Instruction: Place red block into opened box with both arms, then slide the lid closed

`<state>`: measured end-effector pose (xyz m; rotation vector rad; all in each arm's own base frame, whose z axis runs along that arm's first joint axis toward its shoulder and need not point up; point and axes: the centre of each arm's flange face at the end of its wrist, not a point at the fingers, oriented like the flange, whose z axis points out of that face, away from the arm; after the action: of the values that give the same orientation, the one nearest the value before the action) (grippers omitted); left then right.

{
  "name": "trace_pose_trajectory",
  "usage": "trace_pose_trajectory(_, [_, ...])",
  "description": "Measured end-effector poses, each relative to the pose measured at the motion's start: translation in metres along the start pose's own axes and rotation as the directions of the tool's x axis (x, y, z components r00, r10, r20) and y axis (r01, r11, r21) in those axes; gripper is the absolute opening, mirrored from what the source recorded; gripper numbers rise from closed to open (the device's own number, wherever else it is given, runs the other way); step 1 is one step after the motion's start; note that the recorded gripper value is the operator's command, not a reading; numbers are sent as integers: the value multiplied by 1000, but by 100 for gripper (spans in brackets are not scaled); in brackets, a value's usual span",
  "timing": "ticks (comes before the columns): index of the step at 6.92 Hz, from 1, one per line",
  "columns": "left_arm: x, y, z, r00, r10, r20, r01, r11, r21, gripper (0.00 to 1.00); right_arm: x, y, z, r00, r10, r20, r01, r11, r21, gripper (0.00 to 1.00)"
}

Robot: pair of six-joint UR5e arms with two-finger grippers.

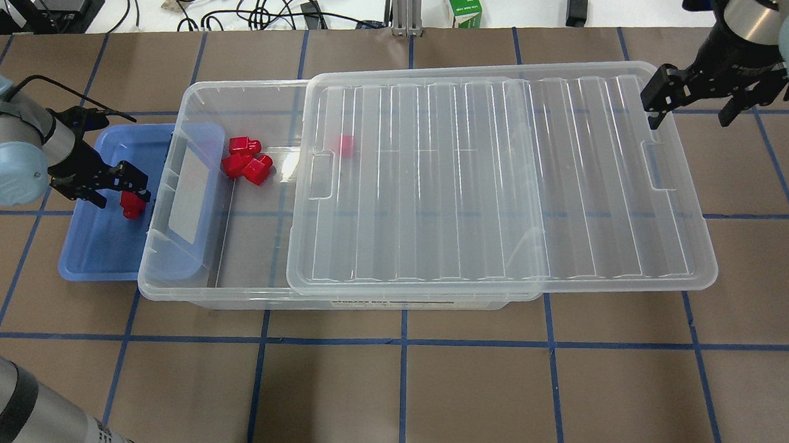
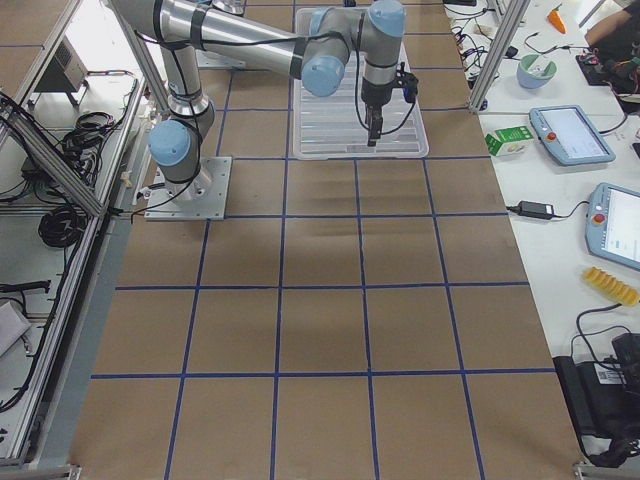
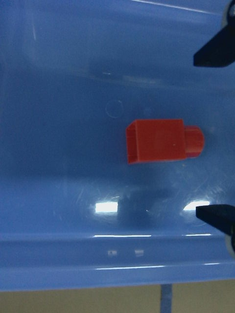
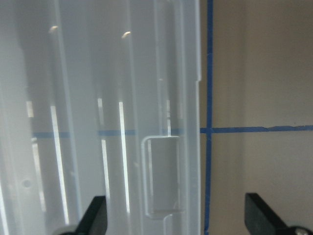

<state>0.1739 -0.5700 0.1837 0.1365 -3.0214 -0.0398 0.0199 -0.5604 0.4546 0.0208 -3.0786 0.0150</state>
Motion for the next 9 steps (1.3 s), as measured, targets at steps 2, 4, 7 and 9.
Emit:
trace_pose_trajectory(2, [-1,-4,5,1000,-1,6,1,1000,5,9,-74,16,-52,1000,14,25,-15,1000,8,100])
trace_pose_trajectory(4, [-1,-6,2,1000,1,10,-1,1000,20,0,-117,23,-64,996,74,57,-75,997,14,100])
trace_pose_trajectory(7, [2,-16,-43,1000,12,29,-13,999,45,0,-124,23,-66,995,76,70,-77,997,15,100])
trace_pose_trajectory(9, [27,-18,-124,999,36,20,-36,999,16,0,-124,25,-64,995,70,69,-71,997,12,100])
